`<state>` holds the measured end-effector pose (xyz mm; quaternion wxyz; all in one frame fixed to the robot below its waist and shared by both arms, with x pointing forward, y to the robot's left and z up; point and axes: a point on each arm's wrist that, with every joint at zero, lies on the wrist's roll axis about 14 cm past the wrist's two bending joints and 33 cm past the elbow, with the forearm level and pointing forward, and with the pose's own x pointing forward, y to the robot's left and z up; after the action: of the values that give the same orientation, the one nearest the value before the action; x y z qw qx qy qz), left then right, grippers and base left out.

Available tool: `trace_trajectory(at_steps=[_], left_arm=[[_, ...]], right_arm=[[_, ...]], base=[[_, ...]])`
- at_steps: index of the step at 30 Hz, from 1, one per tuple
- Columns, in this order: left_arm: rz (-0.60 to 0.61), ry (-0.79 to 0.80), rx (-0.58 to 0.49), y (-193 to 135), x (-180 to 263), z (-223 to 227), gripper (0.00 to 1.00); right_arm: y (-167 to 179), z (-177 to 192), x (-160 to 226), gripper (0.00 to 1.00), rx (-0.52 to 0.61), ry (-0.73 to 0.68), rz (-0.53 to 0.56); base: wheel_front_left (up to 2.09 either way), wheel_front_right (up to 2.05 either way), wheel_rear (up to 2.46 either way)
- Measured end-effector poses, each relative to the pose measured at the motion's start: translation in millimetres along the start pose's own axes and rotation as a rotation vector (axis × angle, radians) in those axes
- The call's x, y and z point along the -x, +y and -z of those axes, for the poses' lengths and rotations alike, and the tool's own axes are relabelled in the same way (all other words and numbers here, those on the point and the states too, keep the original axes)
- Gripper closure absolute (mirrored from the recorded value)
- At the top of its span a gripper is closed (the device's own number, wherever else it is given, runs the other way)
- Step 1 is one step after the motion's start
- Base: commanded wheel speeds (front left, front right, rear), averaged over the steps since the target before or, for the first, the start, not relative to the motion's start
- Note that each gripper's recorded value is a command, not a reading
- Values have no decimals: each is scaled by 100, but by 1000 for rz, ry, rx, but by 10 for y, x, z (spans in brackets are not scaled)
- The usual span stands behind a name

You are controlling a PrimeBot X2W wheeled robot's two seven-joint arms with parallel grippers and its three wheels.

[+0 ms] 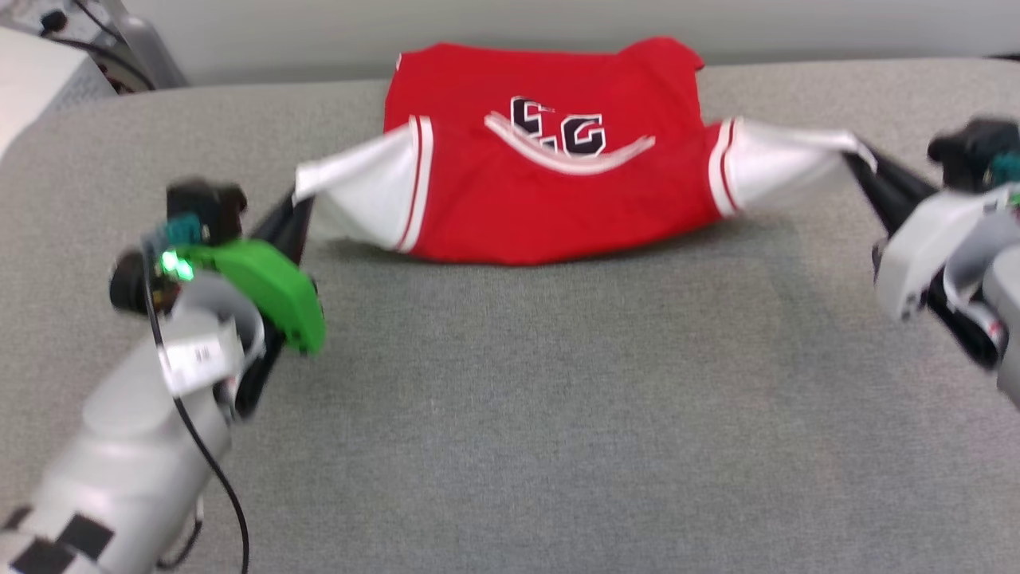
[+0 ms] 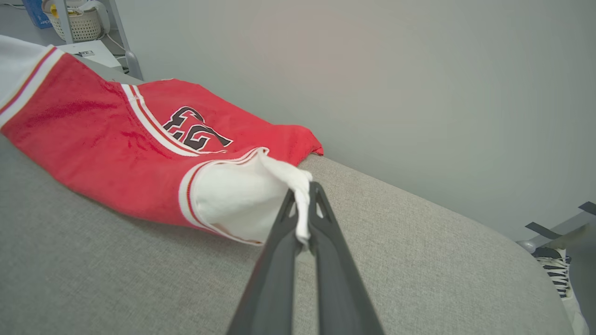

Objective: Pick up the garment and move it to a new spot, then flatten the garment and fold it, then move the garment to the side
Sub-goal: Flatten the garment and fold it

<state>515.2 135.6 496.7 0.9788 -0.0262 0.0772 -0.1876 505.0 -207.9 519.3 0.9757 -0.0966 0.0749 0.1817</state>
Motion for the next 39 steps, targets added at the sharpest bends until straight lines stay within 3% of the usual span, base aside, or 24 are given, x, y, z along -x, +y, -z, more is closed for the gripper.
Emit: trace_trajectory(at_steps=[8,19,31,38,39], left_arm=[[-59,95,94,-100,759,537,100],[-132,193,131,-166,1484,989,100],[-143,298,106,-224,1836,1293,100],[-139,296,117,-296,1856,1303,100],[-136,293,121,-310,1854,1295,100]], right_arm=[[194,524,693,100,-84,84,8],[297,1189,1506,100,-193,198,99],[462,1626,2063,100,-285,336,141],[526,1631,2073,100,-291,375,127],[524,1620,2064,83,-292,377,127]], base=[[0,0,0],[0,0,0],[0,0,0],[0,0,0],[0,0,0]])
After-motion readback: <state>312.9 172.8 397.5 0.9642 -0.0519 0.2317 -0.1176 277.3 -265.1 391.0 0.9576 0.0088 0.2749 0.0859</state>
